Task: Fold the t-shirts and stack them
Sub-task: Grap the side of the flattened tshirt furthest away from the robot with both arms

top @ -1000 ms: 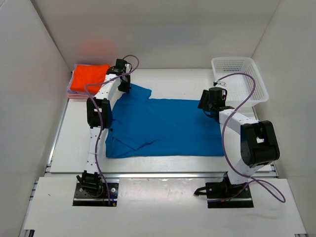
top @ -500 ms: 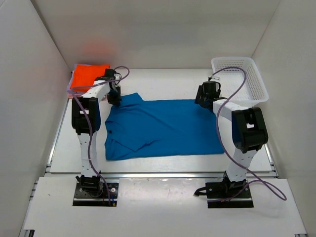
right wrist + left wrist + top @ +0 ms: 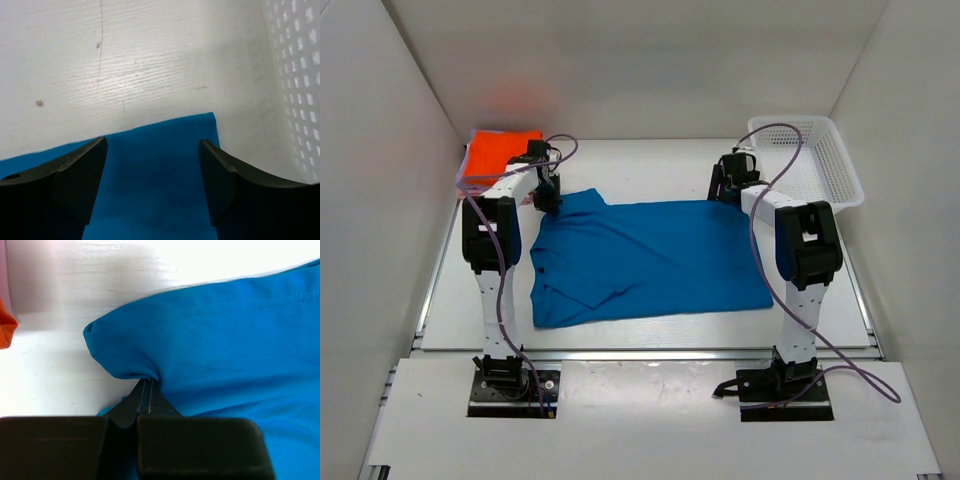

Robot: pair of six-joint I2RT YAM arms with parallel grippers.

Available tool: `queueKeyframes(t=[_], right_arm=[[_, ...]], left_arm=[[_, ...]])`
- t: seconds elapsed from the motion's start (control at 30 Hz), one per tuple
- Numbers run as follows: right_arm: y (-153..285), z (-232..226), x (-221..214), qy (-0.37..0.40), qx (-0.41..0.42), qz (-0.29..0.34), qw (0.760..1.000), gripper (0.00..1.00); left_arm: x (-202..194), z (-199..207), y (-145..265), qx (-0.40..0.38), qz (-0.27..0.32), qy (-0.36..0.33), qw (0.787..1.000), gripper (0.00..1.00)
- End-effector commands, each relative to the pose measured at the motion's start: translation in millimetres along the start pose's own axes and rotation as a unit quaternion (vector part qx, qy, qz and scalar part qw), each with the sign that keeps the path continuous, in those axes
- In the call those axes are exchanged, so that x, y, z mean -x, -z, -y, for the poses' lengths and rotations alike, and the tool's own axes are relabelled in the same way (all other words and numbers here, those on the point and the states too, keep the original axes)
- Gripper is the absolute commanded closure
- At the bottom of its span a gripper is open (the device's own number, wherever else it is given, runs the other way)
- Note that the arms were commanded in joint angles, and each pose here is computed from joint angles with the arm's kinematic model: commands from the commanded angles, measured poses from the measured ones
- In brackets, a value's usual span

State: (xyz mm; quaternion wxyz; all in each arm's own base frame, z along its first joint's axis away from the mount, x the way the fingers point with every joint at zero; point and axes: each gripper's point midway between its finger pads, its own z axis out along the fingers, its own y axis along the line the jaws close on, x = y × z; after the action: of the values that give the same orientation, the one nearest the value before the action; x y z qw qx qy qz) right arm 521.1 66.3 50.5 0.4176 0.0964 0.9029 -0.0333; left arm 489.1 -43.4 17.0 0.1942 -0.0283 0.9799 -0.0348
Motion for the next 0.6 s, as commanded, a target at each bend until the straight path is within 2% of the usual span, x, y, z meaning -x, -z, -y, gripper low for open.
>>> queueKeyframes(t=[0.0, 0.17, 0.33, 0.57], right_arm=[[-3.7, -1.4, 15.5, 0.009, -0.022, 0.007, 1.0, 0.29], [-11.9, 3.0, 8.7, 0.0, -0.035, -0.027, 0.999, 0.3], [-4.4, 7.1, 8.3, -0.018, -0.032, -0.028, 0.999, 0.32], [-11.5, 12.7, -1.4, -0.031, -0.023, -0.062, 0.997, 0.33]], left_arm=[[16.6, -4.8, 31.5, 0.008, 0.035, -0.008, 0.999, 1.0], [15.9, -5.7, 30.3, 0.005, 0.036, -0.003, 0.999, 1.0], [16.0, -5.5, 30.0, 0.001, 0.037, -0.001, 0.999, 1.0], [14.5, -9.6, 29.4, 0.008, 0.036, -0.002, 0.999, 1.0]])
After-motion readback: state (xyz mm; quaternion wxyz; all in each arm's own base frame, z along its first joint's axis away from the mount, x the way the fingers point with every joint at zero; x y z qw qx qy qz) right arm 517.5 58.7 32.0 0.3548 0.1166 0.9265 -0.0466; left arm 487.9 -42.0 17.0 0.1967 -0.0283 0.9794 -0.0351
